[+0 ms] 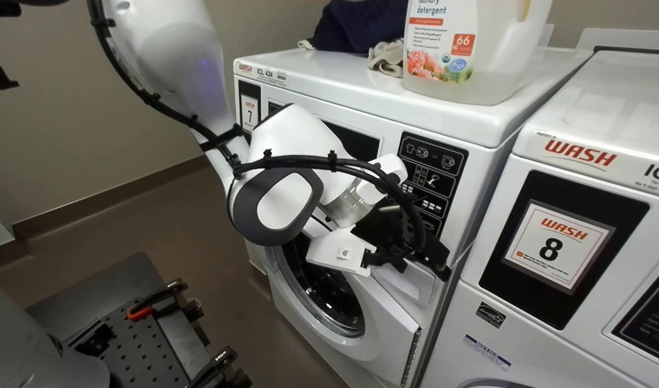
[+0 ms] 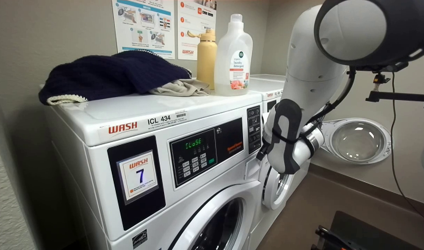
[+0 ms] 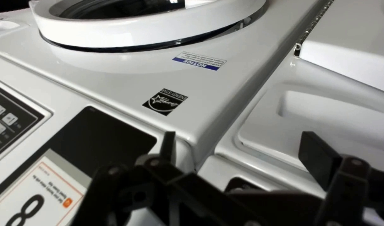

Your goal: Push the detergent compartment of the machine

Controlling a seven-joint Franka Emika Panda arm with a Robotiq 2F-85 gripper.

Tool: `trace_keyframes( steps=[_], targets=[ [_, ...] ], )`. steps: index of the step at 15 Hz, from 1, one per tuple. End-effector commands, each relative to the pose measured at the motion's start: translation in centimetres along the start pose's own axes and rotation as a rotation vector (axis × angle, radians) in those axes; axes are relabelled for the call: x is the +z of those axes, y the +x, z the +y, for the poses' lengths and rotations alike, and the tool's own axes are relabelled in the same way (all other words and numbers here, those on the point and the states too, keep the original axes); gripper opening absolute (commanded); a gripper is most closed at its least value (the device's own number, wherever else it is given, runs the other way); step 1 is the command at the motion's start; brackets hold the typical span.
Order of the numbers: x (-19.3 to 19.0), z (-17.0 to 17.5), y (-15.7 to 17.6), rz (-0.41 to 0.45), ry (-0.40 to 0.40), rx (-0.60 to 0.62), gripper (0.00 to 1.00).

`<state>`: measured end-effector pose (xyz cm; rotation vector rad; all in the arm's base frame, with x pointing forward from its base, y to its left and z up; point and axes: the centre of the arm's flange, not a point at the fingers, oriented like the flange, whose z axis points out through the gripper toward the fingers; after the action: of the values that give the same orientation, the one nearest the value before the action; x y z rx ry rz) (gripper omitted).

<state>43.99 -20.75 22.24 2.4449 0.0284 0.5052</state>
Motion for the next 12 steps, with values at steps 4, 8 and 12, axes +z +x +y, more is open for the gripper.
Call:
trace_keyframes(
  steps=[4,8,12],
  targets=[
    [-7.2,0.8,-1.2,-0.016,0.177,0.005,1.0],
    [-11.3,2.3,-1.4,-0.063,0.274,-0.032,1.0],
    [-14.1,3.3,-1.1,-0.084,0.354,-0.069,1.0]
  ],
)
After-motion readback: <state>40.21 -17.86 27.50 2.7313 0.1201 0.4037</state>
